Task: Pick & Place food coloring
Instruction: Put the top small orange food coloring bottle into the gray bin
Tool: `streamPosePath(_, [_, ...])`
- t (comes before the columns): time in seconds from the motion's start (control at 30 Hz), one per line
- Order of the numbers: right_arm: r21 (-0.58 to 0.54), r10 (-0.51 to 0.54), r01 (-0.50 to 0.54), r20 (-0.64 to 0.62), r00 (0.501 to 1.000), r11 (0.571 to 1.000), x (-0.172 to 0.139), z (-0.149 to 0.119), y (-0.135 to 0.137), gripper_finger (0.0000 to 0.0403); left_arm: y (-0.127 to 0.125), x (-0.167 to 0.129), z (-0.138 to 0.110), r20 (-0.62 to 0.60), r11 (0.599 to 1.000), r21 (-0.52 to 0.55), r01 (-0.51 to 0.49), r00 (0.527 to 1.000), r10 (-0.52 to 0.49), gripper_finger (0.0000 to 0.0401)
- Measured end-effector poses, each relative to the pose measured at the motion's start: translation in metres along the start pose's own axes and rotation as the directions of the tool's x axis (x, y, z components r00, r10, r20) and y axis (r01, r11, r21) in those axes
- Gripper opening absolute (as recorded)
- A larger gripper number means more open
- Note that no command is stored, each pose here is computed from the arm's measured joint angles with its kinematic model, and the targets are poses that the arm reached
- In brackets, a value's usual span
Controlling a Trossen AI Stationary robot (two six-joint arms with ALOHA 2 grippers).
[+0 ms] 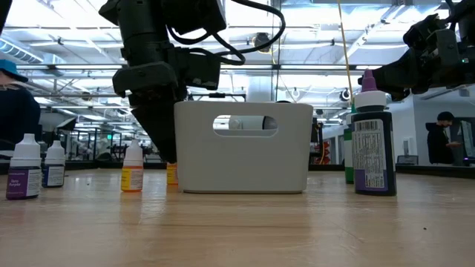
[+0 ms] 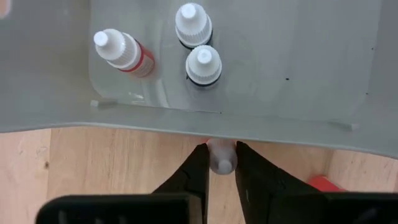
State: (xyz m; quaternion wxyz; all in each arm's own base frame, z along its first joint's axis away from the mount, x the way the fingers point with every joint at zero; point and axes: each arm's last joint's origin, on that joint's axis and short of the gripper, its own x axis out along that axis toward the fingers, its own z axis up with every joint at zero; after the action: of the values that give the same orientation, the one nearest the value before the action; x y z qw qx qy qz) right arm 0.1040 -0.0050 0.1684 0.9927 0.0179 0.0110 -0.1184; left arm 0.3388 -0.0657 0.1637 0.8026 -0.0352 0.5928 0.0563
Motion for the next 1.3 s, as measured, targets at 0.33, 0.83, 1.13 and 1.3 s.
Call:
streamPosePath(0.33, [0.0, 0.0, 0.0, 0.0, 1.0, 1.0, 0.0, 0.0, 0.0, 0.0077, -0.005, -0.011, -0.002, -0.056, 0.996, 0.033, -0.081, 0.995, 0.083, 0.0055])
streamPosePath(0.83, [0.0, 0.0, 0.0, 0.0, 1.0, 1.0, 0.0, 0.0, 0.0, 0.0077, -0.019, -0.076, -0.004, 0.155, 0.992, 0.039, -0.122, 0.981, 0.115, 0.0055])
streamPosePath(1.13, [0.0, 0.0, 0.0, 0.0, 1.0, 1.0, 0.0, 0.0, 0.0, 0.0077, -0.02, -0.11, 0.033, 0.327, 0.993, 0.1, -0.061, 0.945, 0.025, 0.0055])
streamPosePath(1.3, [0.0, 0.0, 0.0, -0.001, 1.0, 1.0, 0.0, 0.0, 0.0, 0.0077, -0.024, -0.104, 0.055, 0.301, 0.983, 0.165, -0.078, 0.953, 0.025, 0.0055])
